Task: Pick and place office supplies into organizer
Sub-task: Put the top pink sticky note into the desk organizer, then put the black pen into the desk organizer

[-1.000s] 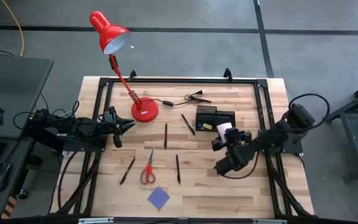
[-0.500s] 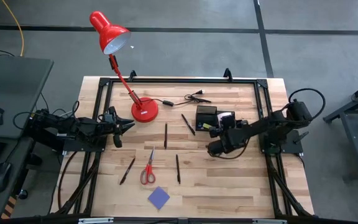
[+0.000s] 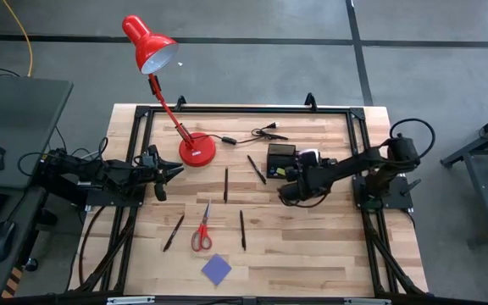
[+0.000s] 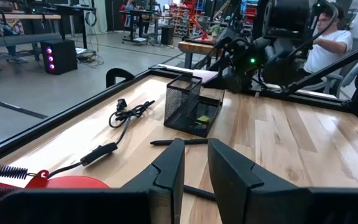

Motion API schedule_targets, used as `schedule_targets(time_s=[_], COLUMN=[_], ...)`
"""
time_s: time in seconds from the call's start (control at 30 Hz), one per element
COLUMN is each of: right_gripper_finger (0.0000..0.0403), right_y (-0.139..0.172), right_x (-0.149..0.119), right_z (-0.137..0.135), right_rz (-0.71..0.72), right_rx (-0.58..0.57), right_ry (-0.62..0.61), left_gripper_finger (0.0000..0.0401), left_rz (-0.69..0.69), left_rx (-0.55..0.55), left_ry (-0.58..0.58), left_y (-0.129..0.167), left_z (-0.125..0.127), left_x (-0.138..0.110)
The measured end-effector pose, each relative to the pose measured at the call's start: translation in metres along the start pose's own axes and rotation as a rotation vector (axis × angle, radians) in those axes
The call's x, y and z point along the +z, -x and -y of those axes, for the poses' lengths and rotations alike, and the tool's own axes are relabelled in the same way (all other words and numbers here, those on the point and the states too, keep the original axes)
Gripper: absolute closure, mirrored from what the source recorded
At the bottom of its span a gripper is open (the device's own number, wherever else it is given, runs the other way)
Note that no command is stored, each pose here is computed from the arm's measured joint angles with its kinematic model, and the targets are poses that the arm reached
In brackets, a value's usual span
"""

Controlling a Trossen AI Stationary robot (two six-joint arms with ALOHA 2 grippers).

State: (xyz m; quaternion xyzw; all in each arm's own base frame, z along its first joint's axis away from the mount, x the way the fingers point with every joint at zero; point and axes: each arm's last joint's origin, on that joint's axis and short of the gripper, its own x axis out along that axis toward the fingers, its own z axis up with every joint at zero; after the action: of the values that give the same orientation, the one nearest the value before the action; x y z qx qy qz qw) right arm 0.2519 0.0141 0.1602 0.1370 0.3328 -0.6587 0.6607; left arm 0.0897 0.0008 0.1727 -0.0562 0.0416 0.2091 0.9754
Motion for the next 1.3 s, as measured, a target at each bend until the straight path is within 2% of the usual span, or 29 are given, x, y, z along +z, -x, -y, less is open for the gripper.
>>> schedule_targets(time_s=[0.33, 0.53, 0.87, 0.97, 1.13, 1.3], right_gripper_finger=[0.0073, 0.0073, 0.0072, 0.0057, 0.0012, 0.0012], right_y=[-0.013, -0.014, -0.015, -0.015, -0.015, -0.015], right_x=[-0.001, 0.000, -0.001, -0.001, -0.001, 0.000], right_z=[-0.003, -0.005, -0.009, -0.010, -0.011, -0.011], right_rz=[-0.064, -0.062, -0.048, -0.045, -0.040, -0.014], right_rx=[-0.059, -0.049, -0.021, -0.019, -0.007, -0.013], right_ry=[0.012, -0.005, 0.048, 0.068, 0.034, 0.018], left_gripper_finger=[0.0339, 0.0339, 0.0339, 0.0339, 0.0339, 0.0339], left_rz=[0.000, 0.000, 0.000, 0.000, 0.000, 0.000], left_rx=[0.000, 0.000, 0.000, 0.000, 0.000, 0.000], left_ry=[0.000, 0.000, 0.000, 0.000, 0.000, 0.000], left_y=[0.000, 0.000, 0.000, 0.000, 0.000, 0.000], left_z=[0.000, 0.000, 0.000, 0.000, 0.000, 0.000], left_x=[0.000, 0.000, 0.000, 0.000, 0.000, 0.000])
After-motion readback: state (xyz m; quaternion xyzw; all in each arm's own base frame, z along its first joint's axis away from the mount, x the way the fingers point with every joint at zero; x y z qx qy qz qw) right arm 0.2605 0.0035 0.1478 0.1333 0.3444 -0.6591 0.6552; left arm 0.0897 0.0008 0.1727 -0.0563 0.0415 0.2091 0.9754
